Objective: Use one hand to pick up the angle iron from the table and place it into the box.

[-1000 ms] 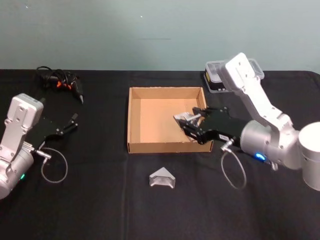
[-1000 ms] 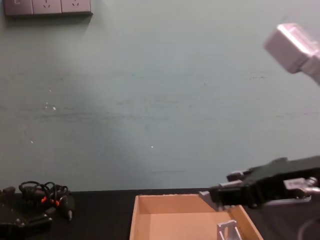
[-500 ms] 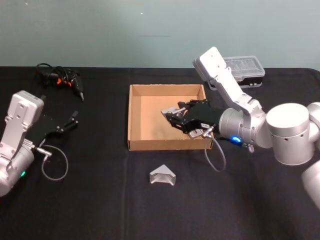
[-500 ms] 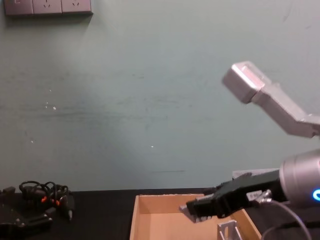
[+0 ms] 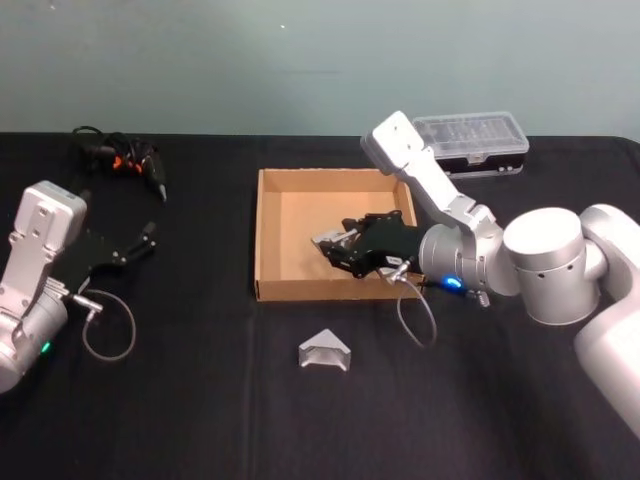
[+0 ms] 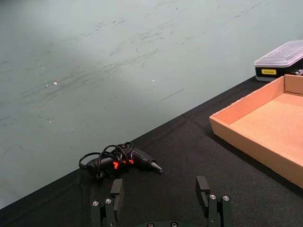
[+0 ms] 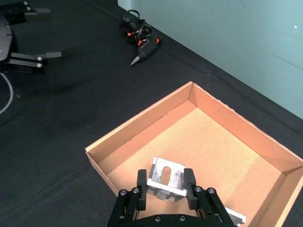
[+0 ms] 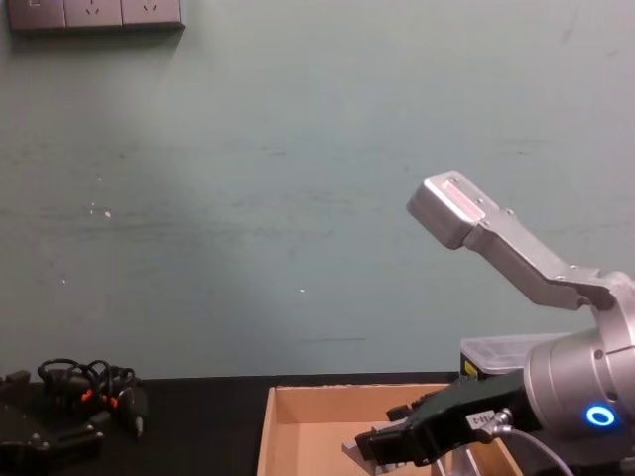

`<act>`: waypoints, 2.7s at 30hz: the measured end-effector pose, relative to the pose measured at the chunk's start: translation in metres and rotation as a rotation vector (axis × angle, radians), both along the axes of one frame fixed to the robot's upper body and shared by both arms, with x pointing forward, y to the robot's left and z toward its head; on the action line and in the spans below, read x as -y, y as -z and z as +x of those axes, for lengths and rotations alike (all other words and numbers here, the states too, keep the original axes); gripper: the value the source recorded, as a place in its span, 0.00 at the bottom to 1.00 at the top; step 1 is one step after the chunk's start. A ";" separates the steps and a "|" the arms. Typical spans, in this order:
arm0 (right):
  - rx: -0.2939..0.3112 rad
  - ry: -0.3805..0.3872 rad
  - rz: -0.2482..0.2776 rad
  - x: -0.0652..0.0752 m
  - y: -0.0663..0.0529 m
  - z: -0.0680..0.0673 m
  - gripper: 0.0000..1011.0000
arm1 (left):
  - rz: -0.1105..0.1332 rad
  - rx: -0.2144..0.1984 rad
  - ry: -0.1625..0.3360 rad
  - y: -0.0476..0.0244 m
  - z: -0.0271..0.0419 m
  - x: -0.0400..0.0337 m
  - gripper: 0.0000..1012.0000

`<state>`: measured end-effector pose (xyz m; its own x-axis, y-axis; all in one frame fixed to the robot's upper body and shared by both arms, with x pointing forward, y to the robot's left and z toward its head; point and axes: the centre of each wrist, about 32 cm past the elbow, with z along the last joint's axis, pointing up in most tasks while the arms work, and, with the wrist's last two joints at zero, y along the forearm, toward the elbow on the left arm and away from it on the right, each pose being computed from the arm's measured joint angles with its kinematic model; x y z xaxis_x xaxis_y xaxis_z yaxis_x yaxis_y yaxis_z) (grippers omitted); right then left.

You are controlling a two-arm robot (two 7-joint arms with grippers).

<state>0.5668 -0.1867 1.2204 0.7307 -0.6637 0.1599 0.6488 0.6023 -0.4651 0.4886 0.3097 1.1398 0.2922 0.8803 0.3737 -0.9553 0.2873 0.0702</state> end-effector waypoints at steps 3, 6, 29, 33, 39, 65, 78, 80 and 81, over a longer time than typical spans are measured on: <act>-0.004 0.004 -0.004 0.000 0.002 0.003 0.47 | 0.000 0.000 0.000 0.0000 0.0000 0.0000 0.99; -0.007 0.007 -0.007 -0.001 0.004 0.005 0.47 | 0.000 0.000 0.000 0.0000 0.0000 0.0000 0.99; -0.017 0.020 -0.029 0.000 0.009 0.006 0.59 | 0.000 0.000 0.000 0.0000 0.0000 0.0000 0.99; -0.018 0.025 -0.032 0.000 0.009 0.005 0.73 | 0.000 0.000 0.000 0.0000 0.0000 0.0000 0.99; -0.005 0.028 -0.023 0.001 0.006 0.003 0.91 | 0.000 0.000 0.000 0.0000 0.0000 0.0000 0.99; 0.114 0.089 0.075 0.033 -0.016 -0.038 0.99 | 0.000 0.000 0.000 0.0000 0.0000 0.0000 0.99; 0.121 0.044 0.107 0.048 -0.027 -0.075 0.99 | 0.000 0.000 0.000 0.0000 0.0000 0.0000 0.99; 0.106 0.031 0.115 0.050 -0.028 -0.084 0.99 | 0.000 0.000 0.000 0.0000 0.0000 0.0000 0.99; 0.102 0.028 0.116 0.050 -0.027 -0.086 0.99 | 0.000 0.000 0.000 0.0000 0.0000 0.0000 0.99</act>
